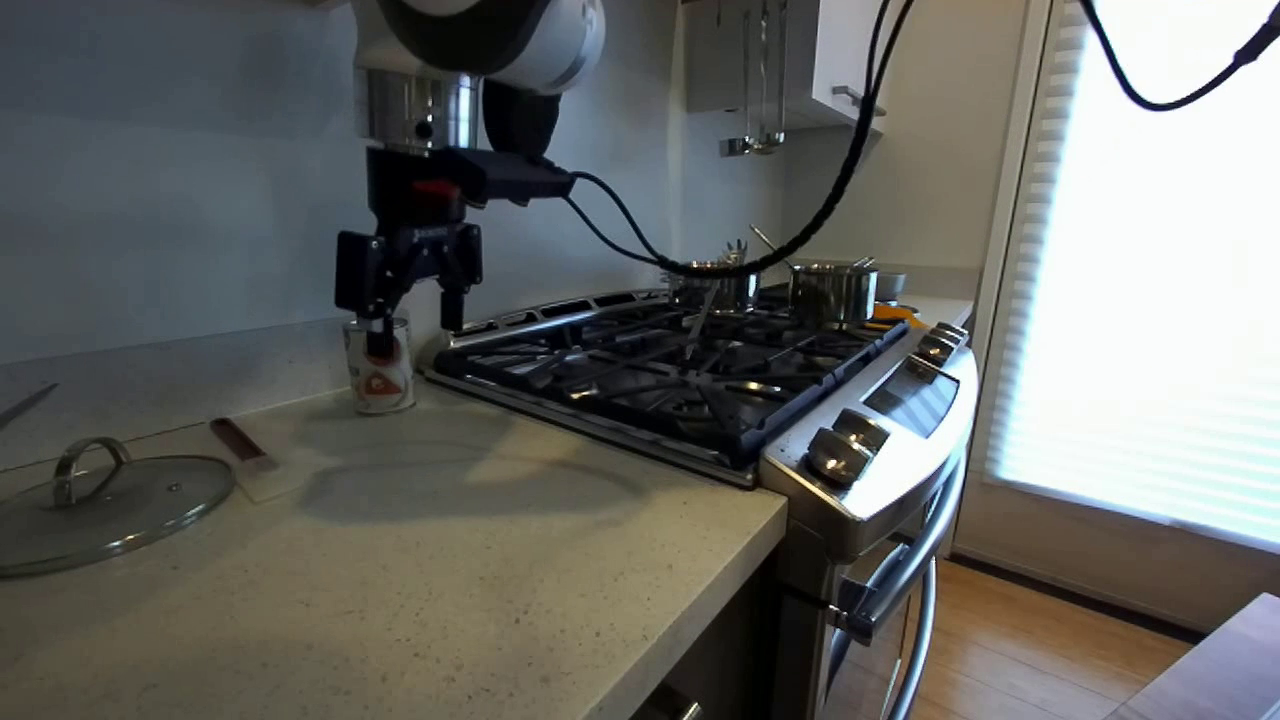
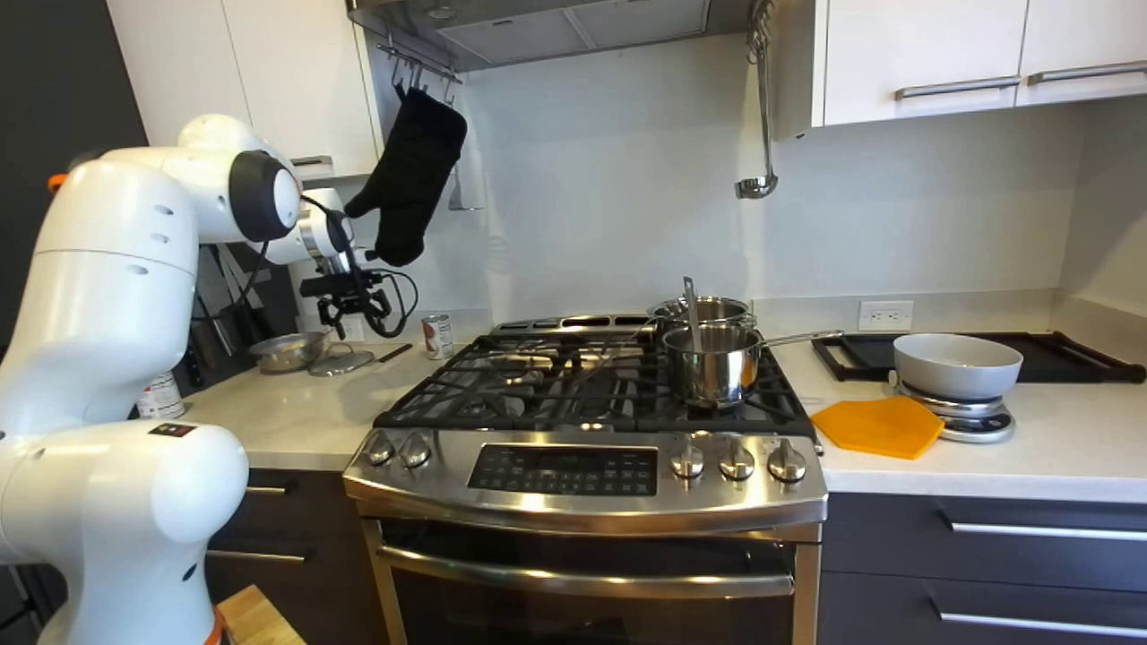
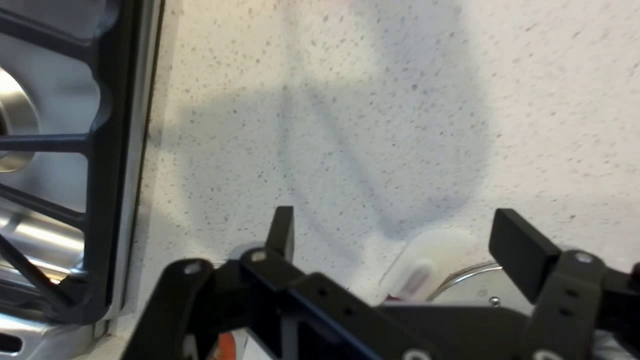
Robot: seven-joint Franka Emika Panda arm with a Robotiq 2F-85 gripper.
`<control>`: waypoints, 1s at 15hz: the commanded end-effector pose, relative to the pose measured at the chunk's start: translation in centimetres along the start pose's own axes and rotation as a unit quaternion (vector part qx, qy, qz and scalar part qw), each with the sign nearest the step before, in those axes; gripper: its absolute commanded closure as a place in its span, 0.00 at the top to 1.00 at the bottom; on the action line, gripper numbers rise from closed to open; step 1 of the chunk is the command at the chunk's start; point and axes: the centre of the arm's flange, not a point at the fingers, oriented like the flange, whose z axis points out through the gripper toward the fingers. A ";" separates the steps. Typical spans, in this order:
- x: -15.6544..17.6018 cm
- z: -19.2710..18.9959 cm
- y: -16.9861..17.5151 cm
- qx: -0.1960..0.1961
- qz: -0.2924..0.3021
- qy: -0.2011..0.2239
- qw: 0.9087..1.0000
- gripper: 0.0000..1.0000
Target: Move the canned pumpkin to the back right side of the counter
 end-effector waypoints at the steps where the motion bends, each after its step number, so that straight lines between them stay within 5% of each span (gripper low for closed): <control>1: -7.1 -5.1 0.6 0.016 0.006 0.004 1.000 1.00; 9: -17.8 -13.5 2.5 0.004 0.130 -0.024 0.991 1.00; 15: -25.3 -17.2 5.4 -0.044 0.273 -0.023 0.961 1.00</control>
